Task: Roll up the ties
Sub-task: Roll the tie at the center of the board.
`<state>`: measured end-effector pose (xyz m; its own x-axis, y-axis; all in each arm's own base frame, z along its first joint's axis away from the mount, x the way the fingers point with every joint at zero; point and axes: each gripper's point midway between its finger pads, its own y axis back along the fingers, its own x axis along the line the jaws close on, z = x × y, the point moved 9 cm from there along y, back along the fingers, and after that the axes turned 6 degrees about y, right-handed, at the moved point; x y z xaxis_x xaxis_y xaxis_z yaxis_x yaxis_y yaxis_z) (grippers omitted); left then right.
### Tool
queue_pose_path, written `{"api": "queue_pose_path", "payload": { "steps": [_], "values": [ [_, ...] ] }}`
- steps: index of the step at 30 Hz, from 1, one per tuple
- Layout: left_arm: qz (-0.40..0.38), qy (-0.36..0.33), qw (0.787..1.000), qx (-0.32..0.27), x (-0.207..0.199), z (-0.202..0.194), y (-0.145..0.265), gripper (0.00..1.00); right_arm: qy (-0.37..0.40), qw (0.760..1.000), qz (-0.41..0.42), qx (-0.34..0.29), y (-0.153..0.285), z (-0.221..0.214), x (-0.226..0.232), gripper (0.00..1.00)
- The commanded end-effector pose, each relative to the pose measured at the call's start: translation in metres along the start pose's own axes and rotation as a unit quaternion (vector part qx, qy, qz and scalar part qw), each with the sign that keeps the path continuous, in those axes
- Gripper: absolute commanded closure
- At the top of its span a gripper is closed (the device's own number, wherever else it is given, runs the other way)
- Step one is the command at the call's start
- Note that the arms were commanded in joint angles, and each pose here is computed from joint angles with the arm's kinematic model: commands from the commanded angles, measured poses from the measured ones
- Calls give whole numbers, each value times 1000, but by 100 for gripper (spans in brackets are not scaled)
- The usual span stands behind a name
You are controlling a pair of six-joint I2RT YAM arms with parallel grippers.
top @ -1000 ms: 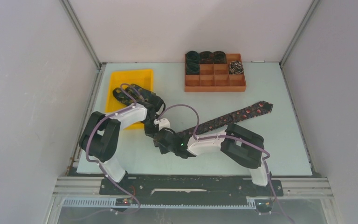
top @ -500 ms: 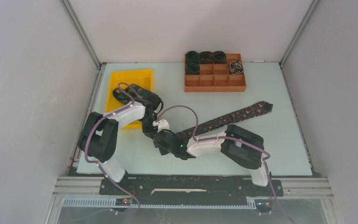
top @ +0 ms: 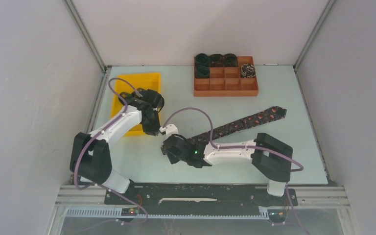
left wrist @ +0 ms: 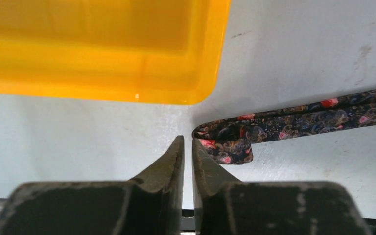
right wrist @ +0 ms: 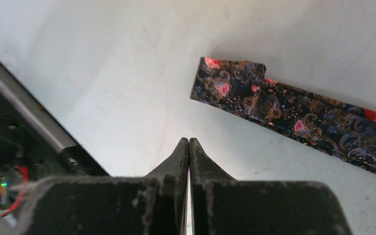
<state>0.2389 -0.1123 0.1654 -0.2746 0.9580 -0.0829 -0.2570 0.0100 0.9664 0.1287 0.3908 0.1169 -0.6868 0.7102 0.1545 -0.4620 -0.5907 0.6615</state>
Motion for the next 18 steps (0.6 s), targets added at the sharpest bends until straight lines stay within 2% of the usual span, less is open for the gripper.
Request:
{"api": "queue_pose_path", "payload": {
  "steps": [1, 8, 12, 14, 18],
  "values": [
    [-2, 20, 996, -86, 16, 7, 35, 86, -11, 998, 36, -43, 28, 33, 1, 100],
    [-46, 49, 981, -181, 36, -2, 54, 84, -56, 995, 76, -34, 23, 47, -15, 100],
    [-124, 53, 958, -253, 41, -12, 53, 77, -75, 993, 84, -22, 17, 48, -27, 100],
    [-155, 53, 951, -262, 43, -21, 46, 76, -86, 991, 103, -24, 12, 51, -30, 100],
    [-189, 52, 953, -232, 45, -38, 37, 75, -102, 987, 126, -19, 4, 53, -37, 100]
  ]
}}
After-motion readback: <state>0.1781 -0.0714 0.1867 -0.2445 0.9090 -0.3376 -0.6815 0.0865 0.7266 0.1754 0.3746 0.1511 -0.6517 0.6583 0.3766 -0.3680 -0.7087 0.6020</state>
